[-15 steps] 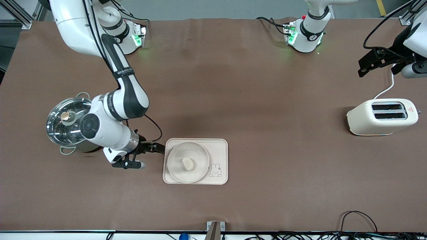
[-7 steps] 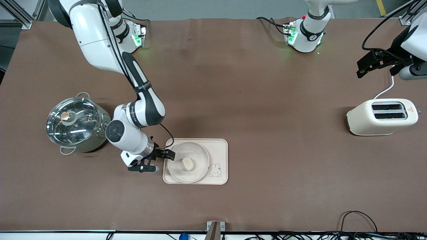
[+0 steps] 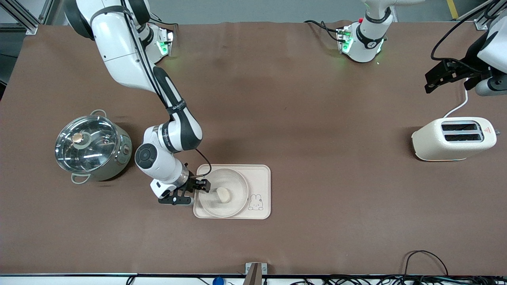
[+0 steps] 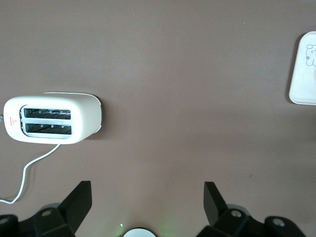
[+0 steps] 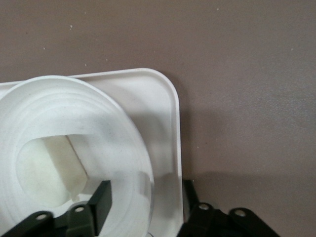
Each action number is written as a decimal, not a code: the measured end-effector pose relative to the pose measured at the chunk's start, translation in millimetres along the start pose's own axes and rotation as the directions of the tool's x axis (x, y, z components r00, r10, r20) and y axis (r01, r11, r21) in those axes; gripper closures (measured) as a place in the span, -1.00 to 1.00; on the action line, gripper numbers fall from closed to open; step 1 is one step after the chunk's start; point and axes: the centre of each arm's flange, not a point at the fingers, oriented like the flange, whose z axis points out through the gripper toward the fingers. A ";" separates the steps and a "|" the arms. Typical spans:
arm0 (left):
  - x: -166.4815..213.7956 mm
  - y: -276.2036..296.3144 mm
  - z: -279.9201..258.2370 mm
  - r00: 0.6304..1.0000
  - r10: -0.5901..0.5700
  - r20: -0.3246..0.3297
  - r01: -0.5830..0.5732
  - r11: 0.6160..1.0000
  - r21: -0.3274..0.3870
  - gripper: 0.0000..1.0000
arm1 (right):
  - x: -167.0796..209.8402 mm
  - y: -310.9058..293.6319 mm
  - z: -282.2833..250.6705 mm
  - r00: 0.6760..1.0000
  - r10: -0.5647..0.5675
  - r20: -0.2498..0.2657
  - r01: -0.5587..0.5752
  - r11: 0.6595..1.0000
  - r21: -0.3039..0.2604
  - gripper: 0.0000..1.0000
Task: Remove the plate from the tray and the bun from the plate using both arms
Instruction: 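Close the right gripper on the plate rim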
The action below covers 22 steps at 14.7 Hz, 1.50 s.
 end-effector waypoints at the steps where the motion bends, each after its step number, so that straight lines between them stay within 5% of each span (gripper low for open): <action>1: 1.0 0.1 1.6 1.000 0.000 0.003 0.000 1.000 0.001 -1.00 | -0.1 0.5 1.5 1.000 0.000 -0.002 0.000 1.000 -0.001 -0.29; 3: 3.7 0.9 6.0 1.000 0.001 0.011 -0.001 1.000 0.001 -1.00 | -0.1 1.1 3.5 1.000 0.001 -0.004 -0.001 1.000 -0.001 -0.06; 11: 4.8 7.3 7.4 1.000 0.013 0.008 -0.013 1.000 0.000 -1.00 | -0.7 1.8 5.8 1.000 0.001 -0.002 -0.001 1.000 -0.003 0.26; 18: 4.5 9.9 7.1 1.000 0.016 0.005 -0.016 1.000 0.000 -1.00 | 1.2 1.2 5.6 1.000 0.001 -0.028 -0.001 1.000 0.002 0.92; 22: 4.4 11.1 6.6 1.000 0.018 0.003 -0.018 1.000 -0.001 -1.00 | 1.3 -3.2 4.5 0.999 -0.001 -0.039 0.002 1.000 0.010 0.93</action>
